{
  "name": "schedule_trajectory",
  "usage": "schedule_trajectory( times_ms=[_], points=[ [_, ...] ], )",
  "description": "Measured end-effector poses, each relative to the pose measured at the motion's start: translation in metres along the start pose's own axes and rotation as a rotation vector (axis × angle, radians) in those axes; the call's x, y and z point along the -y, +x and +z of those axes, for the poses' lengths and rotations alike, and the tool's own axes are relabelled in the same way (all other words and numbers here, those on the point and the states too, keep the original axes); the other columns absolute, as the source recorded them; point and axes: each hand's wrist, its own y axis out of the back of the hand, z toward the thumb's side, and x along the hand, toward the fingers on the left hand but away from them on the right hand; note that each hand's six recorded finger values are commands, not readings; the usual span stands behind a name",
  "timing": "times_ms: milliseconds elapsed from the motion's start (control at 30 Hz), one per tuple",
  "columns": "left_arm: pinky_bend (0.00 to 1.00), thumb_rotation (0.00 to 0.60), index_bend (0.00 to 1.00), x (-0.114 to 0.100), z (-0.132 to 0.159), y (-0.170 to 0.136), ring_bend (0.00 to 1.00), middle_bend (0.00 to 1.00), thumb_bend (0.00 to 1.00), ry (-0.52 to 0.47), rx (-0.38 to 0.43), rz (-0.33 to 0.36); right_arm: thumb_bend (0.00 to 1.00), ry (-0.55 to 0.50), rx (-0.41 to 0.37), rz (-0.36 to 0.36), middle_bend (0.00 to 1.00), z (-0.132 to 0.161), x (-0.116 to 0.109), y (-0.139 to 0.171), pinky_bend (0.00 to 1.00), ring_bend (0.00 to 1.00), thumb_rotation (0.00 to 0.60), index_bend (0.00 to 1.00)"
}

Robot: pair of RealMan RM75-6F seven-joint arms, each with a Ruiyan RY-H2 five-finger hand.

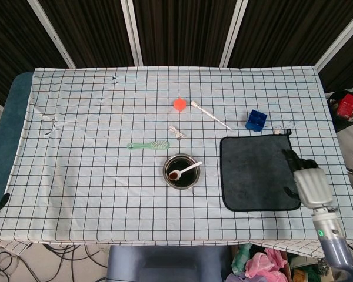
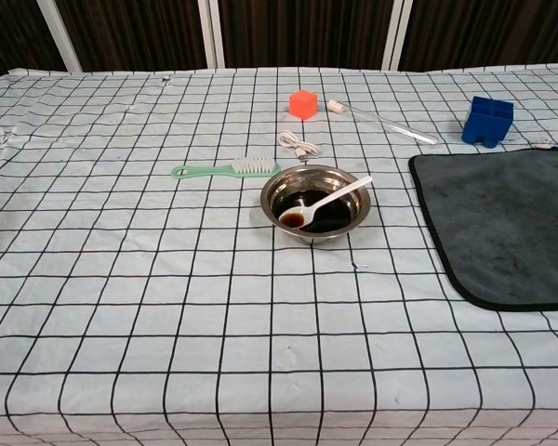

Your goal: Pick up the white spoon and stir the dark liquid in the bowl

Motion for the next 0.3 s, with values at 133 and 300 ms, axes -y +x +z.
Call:
schedule_trajectory(
  times_ms=[133, 300],
  points=[
    [0.00, 0.600, 0.09, 0.001, 0.002, -0.001, 0.00, 0.04, 0.24, 0.001, 0.010, 0.000, 0.12, -0.040, 0.044, 0.050, 0.08, -0.016, 0.009, 0.025, 0.27, 0.26, 0.600, 0.00],
    [0.00, 0.600, 0.09, 0.001, 0.002, -0.002, 0.00, 0.03, 0.24, -0.006, 0.011, 0.003, 0.12, -0.022, 0.036, 0.034, 0.08, -0.014, 0.009, 0.027, 0.27, 0.26, 0.600, 0.00]
  ],
)
